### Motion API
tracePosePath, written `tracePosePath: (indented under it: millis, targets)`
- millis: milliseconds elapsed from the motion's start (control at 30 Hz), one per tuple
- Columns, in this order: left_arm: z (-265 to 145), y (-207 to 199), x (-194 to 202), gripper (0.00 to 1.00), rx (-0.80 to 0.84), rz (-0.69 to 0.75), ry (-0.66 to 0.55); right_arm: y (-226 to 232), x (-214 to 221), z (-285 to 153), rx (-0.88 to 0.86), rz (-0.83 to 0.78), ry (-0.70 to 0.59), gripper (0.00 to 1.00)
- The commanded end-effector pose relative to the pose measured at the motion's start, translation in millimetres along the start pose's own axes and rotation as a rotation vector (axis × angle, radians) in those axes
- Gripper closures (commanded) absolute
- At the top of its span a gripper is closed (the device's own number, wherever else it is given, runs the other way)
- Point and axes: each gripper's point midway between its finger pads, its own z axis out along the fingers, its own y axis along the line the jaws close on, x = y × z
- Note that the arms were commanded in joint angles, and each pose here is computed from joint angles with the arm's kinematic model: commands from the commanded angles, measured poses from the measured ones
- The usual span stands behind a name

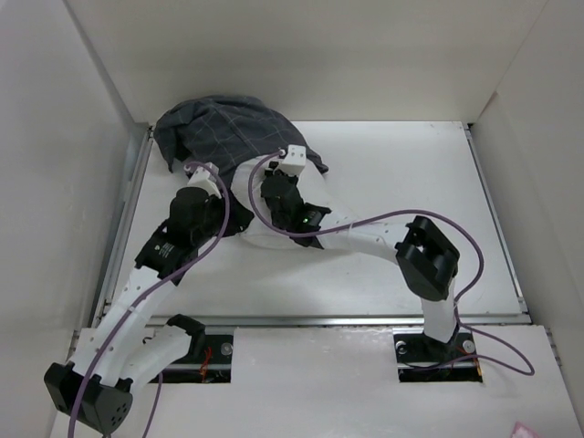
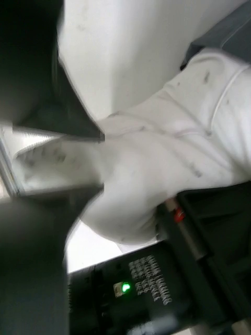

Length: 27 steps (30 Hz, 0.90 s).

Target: Put the pillow into the pillowcase

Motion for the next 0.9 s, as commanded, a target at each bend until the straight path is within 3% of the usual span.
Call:
tracePosePath:
  millis: [0,33,100,167,200,233,300,367,533,700,867]
  targets:
    - [-9,8,-19,0.58,-0.079,-0.064,-0.085,-6,-43,0,-0.028,0.088,-0.038,0.74]
    - [-9,6,-26,0.33,-0.074,-0.064,-0.113,-4,-27,-10,-0.109,0.060,0.024,0.66]
    - [-12,-3,-46,0.22,-0.042,-0.065,-0.190,2,-46,-38,-0.249,0.034,0.054,0.52]
    - [-10,-4,-58,0.19,-0.063,-0.048,-0.222,15,-45,-76,-0.484,-0.039,0.126,0.11]
    - [-9,-4,-60,0.18,-0.065,-0.047,-0.219,19,-47,-90,-0.556,-0.053,0.139,0.10]
    - [-6,2,-61,0.13,-0.101,-0.049,-0.229,14,-44,-99,-0.578,-0.070,0.175,0.00]
    - [-2,4,-63,0.00,-0.117,-0.028,-0.224,1,-65,-107,-0.535,-0.057,0.162,0.00]
    - [8,-4,-66,0.00,-0.078,-0.018,-0.223,-30,-69,-98,-0.366,-0.075,0.146,0.00]
    - [34,-18,-63,0.00,-0.004,0.013,-0.187,-55,-81,-83,-0.210,-0.166,0.084,0.00]
    - [65,-13,-35,0.00,-0.036,0.035,-0.070,-56,-69,-65,-0.216,-0.281,0.133,0.00]
    - [83,-7,-14,0.00,-0.060,0.046,-0.006,-71,-78,-18,-0.264,-0.200,0.230,0.07]
